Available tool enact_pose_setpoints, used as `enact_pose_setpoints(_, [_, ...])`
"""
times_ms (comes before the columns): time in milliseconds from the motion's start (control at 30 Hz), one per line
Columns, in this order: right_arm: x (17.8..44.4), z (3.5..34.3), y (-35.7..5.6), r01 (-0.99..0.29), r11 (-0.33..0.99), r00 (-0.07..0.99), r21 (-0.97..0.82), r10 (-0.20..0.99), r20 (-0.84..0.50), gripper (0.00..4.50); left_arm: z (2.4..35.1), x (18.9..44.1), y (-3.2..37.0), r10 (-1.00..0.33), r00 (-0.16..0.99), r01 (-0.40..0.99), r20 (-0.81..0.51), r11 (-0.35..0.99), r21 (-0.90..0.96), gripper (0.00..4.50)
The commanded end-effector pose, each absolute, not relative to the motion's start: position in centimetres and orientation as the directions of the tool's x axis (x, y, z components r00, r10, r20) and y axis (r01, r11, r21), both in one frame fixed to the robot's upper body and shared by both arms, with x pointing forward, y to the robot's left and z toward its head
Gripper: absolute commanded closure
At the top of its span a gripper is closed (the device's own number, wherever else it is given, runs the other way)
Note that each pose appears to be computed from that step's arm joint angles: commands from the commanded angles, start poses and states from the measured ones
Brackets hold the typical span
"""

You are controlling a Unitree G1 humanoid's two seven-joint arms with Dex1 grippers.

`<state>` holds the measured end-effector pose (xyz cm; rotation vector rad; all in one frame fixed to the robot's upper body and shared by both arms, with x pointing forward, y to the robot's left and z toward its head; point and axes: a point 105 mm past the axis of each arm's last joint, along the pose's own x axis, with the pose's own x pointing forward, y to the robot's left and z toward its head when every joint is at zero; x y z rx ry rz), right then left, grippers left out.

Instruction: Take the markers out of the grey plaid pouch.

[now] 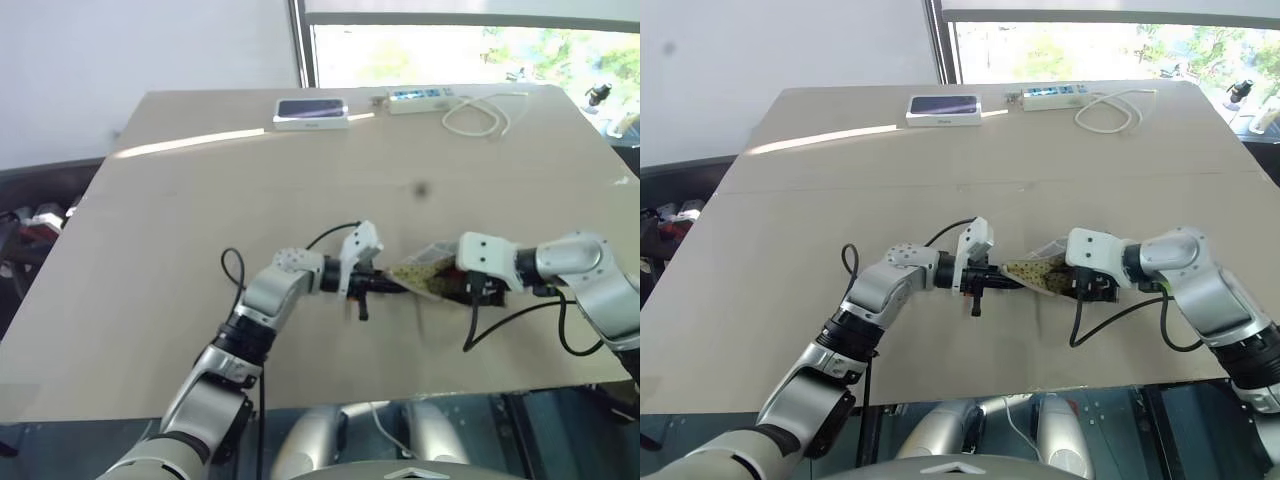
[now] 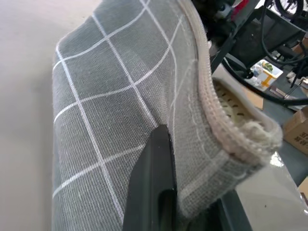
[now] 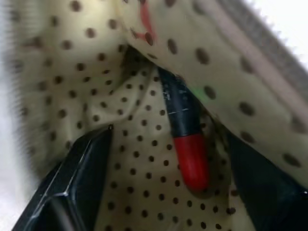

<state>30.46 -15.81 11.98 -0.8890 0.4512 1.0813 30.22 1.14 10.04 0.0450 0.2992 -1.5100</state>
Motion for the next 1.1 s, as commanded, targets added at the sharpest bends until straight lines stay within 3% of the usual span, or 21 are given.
enact_pose_setpoints(33, [31.6, 11.7, -16.1, -0.891, 0.196, 0.448, -0.409, 0.527, -0.723, 0.83, 11.6, 29.9, 0.4, -0.986, -0.010, 0.988, -0.168, 0.016, -0.155, 4.50])
enact_pose_setpoints(200, [32.5, 10.6, -15.7, -0.904, 0.183, 0.425, -0.387, 0.496, -0.757, 0.83, 11.9, 29.9, 0.1, -0.986, -0.019, 0.987, -0.164, 0.007, -0.158, 4.50])
enact_pose_setpoints(433, [32.0, 8.8, -16.0, -0.951, 0.106, 0.307, -0.291, 0.460, -0.833, 0.83, 11.9, 29.9, -0.2, -0.986, -0.022, 0.987, -0.164, 0.004, -0.158, 4.50])
enact_pose_setpoints(533, [31.9, 8.6, -15.9, -0.958, 0.086, 0.281, -0.273, 0.462, -0.841, 2.00, 11.9, 30.1, -0.2, -0.987, -0.016, 0.987, -0.162, 0.010, -0.158, 4.50])
enact_pose_setpoints(667, [31.4, 8.5, -16.1, -0.965, 0.056, 0.252, -0.255, 0.454, -0.855, 3.90, 11.9, 30.2, -0.2, -0.987, -0.008, 0.987, -0.157, 0.017, -0.162, 4.50])
enact_pose_setpoints(900, [30.7, 8.9, -16.6, -0.966, 0.035, 0.246, -0.258, 0.442, -0.863, 3.92, 11.7, 30.3, 0.0, -0.986, 0.002, 0.987, -0.165, 0.029, -0.157, 4.50])
enact_pose_setpoints(1100, [30.5, 12.0, -15.0, -0.926, 0.011, 0.337, -0.378, 0.476, -0.812, 3.92, 13.0, 31.6, -0.6, -0.988, 0.087, 0.991, -0.127, 0.099, -0.087, 4.50])
